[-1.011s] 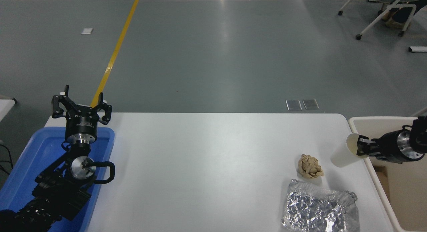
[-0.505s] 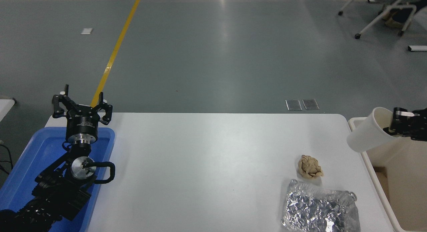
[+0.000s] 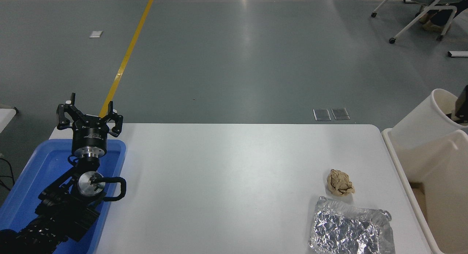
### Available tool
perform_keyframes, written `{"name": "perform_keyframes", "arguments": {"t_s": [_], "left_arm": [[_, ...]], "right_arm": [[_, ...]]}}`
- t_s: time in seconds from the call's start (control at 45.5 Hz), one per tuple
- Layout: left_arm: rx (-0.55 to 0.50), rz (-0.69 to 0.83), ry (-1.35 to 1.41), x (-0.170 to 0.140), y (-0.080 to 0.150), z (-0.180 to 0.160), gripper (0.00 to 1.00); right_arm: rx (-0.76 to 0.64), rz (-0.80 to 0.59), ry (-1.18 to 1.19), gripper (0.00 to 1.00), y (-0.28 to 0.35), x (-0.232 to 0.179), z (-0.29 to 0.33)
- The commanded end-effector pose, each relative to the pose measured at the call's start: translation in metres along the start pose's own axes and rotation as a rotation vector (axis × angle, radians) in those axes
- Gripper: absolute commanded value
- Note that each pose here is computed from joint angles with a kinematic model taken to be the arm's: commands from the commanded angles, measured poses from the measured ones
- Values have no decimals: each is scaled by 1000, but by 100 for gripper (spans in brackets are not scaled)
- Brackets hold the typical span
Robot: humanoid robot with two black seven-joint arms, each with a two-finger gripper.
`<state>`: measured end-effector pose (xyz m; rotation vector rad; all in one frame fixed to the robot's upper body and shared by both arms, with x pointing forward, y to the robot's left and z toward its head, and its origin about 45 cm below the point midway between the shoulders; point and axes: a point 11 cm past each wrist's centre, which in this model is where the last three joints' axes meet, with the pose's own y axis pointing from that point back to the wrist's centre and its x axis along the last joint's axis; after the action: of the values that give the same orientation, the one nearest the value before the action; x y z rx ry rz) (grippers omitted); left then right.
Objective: Pick up paper cup place in dustbin
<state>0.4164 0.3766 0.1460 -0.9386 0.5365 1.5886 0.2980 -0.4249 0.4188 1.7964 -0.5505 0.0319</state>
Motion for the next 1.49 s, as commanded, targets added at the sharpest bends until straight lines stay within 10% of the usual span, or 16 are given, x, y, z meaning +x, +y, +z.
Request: {"name": "perform_keyframes", "arguments": {"t_s": [0.0, 0.549, 1.473], "left_arm": [[0, 0, 0, 0, 0, 0, 99], [-2, 1, 0, 0, 0, 1, 99], [-2, 1, 0, 0, 0, 1, 99]], "right_arm": [[-46, -5, -57, 0, -19, 0, 30], [-276, 244, -312, 0, -185, 20, 203], [-362, 291, -289, 0, -234, -14, 224]]}}
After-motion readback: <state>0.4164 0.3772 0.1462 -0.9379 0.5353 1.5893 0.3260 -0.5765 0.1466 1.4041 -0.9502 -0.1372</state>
